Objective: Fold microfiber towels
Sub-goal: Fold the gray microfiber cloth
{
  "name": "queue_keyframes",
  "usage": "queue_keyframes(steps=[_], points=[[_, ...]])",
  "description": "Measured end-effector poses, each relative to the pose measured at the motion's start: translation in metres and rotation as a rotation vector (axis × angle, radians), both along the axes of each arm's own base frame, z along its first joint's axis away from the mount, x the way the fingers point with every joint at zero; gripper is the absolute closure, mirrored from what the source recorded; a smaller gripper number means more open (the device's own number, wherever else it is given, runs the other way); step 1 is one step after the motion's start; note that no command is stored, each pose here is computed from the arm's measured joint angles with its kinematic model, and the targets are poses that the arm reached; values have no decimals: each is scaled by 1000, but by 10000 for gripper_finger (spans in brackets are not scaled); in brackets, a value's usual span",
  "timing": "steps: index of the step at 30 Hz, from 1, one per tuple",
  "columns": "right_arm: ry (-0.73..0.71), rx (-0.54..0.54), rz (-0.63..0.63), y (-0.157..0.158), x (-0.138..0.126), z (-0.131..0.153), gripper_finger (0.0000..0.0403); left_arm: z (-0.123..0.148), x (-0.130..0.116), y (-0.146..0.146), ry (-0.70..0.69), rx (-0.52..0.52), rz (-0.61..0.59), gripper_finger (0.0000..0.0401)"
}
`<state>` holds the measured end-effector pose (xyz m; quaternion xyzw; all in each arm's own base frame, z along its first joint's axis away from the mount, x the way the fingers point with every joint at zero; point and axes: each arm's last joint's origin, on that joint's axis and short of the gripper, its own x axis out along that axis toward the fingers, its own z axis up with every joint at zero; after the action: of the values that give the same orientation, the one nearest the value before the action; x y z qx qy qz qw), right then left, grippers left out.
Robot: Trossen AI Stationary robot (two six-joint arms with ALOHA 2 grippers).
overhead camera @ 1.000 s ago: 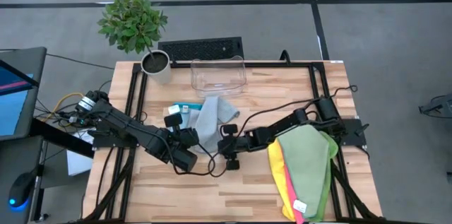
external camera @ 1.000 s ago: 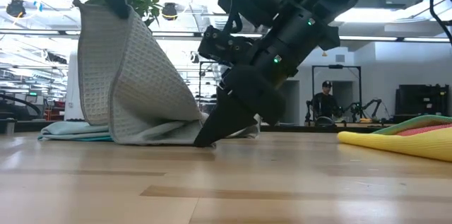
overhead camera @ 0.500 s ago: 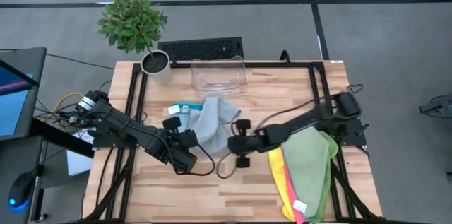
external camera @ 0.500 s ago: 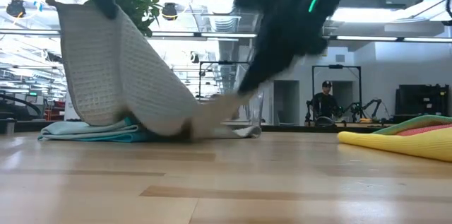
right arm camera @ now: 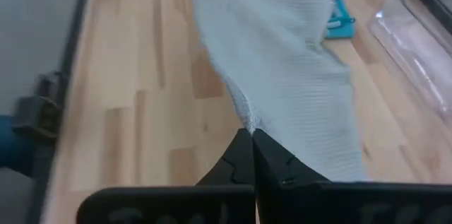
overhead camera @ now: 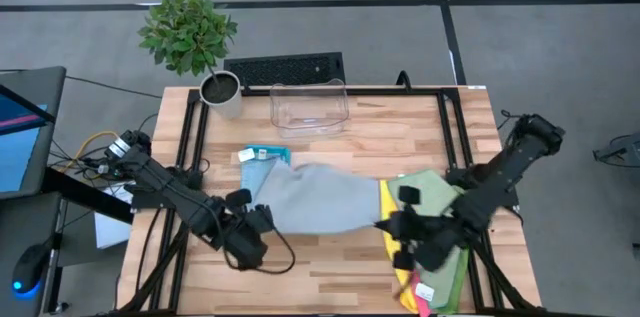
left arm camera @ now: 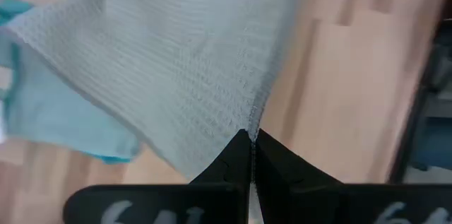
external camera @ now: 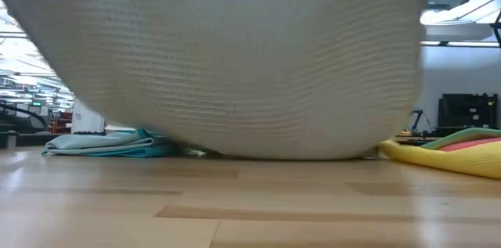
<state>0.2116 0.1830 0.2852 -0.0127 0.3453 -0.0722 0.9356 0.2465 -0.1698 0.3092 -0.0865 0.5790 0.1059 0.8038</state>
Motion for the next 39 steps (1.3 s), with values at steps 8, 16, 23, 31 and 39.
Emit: queue_keyframes(steps=[8, 16, 23, 31, 39], points=[[-40, 50, 3, 28, -29, -4, 393, 5, 1, -24, -91, -163, -40, 401], [-130, -179, -116, -9, -22, 17, 393, 15, -5, 8, -55, 199, -24, 401], [-128, -413, -232, -61, -6, 37, 393, 21, 1, 55, 2, 587, 17, 401], [-137, -524, -374, -108, -12, 60, 393, 43, 16, 107, 31, 708, 55, 401], [-179, -596, -436, -118, -27, 73, 394, 84, 11, 128, -74, 841, 104, 401]])
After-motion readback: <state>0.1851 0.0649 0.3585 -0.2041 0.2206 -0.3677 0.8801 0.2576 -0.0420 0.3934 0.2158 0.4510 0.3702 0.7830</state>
